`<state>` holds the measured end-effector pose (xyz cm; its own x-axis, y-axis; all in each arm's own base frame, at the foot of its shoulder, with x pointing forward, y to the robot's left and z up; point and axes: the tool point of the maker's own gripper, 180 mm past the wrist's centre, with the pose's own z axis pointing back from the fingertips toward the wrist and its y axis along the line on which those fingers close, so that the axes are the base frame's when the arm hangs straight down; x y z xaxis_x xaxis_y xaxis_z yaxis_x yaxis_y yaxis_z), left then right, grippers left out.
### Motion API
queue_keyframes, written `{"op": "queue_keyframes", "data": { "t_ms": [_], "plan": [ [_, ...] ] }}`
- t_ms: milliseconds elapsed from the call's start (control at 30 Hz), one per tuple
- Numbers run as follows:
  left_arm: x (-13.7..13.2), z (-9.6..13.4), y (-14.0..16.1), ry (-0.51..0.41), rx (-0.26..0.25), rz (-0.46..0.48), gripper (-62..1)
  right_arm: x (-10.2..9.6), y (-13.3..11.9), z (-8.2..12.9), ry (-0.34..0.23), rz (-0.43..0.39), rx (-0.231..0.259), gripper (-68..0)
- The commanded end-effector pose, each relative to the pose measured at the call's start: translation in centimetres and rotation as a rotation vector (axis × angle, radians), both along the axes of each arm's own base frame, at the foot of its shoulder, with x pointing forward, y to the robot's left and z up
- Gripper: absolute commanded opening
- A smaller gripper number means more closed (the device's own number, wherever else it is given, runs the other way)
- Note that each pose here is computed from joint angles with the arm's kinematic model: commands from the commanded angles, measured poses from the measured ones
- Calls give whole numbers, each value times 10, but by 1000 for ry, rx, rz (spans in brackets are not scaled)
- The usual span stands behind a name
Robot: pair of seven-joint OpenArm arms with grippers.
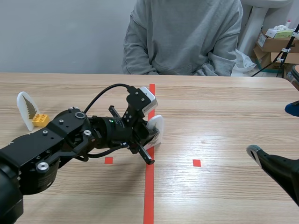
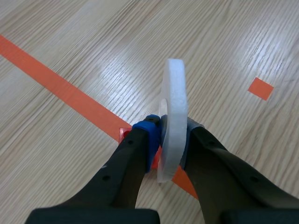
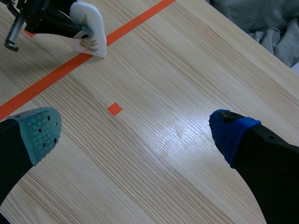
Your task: Do the leaf sorting experiment
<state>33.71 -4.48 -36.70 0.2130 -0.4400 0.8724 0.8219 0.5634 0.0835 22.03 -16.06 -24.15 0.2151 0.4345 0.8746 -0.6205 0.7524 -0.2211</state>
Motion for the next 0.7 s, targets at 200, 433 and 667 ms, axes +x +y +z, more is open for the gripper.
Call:
{"op": "queue_keyframes", "data": {
  "t_ms": [200, 433, 667],
  "plan": [
    [-7, 59, 40, -113, -88, 145, -569, 10, -2, 10, -44, -6, -14, 4],
    [-22, 70, 128, -98, -170, 418, -569, 12, -2, 11, -50, -8, -16, 4],
    [-24, 72, 243, -144, -153, 717, -569, 11, -2, 11, -50, -8, -16, 4]
  ]
}}
